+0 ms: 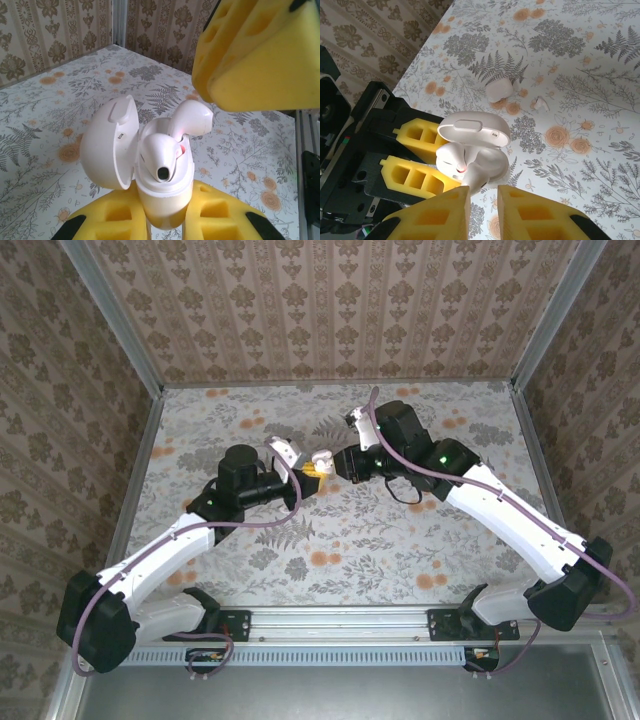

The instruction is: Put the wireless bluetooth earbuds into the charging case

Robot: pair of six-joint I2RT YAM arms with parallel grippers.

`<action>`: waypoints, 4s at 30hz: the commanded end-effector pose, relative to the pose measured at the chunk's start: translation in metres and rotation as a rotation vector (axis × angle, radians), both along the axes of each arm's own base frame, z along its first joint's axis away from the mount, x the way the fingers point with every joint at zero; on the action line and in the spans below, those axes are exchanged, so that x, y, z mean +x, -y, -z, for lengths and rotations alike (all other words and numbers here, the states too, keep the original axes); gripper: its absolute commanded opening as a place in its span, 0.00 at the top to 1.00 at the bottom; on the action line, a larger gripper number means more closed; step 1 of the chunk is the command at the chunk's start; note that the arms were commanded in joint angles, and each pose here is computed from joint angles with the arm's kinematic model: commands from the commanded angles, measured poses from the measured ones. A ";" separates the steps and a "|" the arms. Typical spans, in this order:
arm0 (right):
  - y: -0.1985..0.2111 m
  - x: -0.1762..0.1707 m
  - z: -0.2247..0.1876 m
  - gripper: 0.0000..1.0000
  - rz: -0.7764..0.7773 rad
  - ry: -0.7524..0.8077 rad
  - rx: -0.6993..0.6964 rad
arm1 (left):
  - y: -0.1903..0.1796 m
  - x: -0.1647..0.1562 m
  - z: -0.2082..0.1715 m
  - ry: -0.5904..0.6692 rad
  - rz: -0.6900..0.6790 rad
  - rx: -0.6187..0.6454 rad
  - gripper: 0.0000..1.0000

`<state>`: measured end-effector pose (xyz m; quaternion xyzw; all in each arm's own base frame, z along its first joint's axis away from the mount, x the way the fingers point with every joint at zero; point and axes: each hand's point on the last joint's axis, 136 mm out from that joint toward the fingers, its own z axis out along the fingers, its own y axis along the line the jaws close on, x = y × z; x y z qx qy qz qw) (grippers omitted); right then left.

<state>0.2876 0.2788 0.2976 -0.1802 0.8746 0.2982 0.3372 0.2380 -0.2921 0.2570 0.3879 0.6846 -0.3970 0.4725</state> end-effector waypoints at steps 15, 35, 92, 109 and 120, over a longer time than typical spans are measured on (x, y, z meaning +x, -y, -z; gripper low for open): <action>-0.014 -0.003 -0.001 0.62 -0.039 -0.074 0.035 | 0.003 0.001 -0.018 0.055 0.014 -0.018 1.00; -0.007 -0.001 0.003 0.80 -0.070 -0.019 -0.031 | 0.003 -0.003 -0.021 0.064 0.027 -0.024 1.00; -0.018 -0.030 -0.026 0.72 -0.339 -0.324 0.427 | 0.022 -0.028 -0.036 0.157 0.257 -0.110 1.00; -0.002 -0.029 -0.040 0.68 -0.280 -0.186 0.375 | 0.016 -0.016 -0.035 0.108 0.201 -0.123 1.00; 0.074 0.025 -0.013 0.55 0.145 -0.057 0.240 | -0.003 0.047 -0.005 -0.148 -0.030 -0.073 1.00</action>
